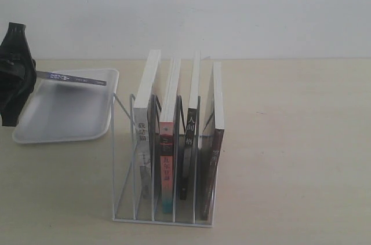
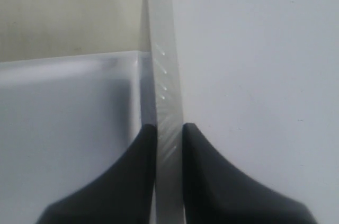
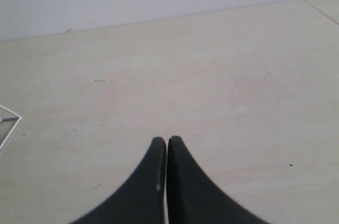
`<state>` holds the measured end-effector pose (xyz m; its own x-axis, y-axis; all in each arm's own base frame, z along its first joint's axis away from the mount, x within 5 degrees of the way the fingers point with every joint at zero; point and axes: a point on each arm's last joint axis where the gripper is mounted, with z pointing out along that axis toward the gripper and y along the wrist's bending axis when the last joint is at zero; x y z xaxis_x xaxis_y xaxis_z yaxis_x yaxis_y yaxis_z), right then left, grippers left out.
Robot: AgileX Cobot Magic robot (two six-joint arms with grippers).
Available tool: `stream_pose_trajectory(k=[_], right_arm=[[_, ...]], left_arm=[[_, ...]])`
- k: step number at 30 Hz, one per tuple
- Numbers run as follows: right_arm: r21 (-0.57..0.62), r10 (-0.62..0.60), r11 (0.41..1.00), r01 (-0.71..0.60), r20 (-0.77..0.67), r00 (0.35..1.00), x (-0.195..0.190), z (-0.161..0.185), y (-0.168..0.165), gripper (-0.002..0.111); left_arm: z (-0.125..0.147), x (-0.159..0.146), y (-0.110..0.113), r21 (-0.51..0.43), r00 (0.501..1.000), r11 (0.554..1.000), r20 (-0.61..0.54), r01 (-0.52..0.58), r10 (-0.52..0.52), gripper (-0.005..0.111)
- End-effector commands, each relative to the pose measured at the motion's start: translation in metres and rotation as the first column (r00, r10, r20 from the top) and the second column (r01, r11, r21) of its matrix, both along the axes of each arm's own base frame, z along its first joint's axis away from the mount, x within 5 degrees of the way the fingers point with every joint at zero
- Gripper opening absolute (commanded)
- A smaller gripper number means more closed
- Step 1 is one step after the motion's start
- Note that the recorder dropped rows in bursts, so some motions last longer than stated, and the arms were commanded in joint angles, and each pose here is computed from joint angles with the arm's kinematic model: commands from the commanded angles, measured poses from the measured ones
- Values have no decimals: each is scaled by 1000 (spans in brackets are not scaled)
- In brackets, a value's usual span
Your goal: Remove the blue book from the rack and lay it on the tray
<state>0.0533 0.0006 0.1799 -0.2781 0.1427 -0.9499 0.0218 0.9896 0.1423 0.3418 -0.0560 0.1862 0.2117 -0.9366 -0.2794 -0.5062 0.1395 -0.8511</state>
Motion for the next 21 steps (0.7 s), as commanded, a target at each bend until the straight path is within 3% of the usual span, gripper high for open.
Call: stream_pose_trajectory(k=[1, 21], right_arm=[[-7, 0, 1000, 0, 14, 1000, 0, 1, 0, 0], [-7, 0, 1000, 0, 14, 1000, 0, 1, 0, 0]], left_arm=[[9, 3, 1, 22, 998, 1000, 52, -19, 18, 5], [2, 7, 3, 1, 998, 1000, 60, -16, 16, 5]])
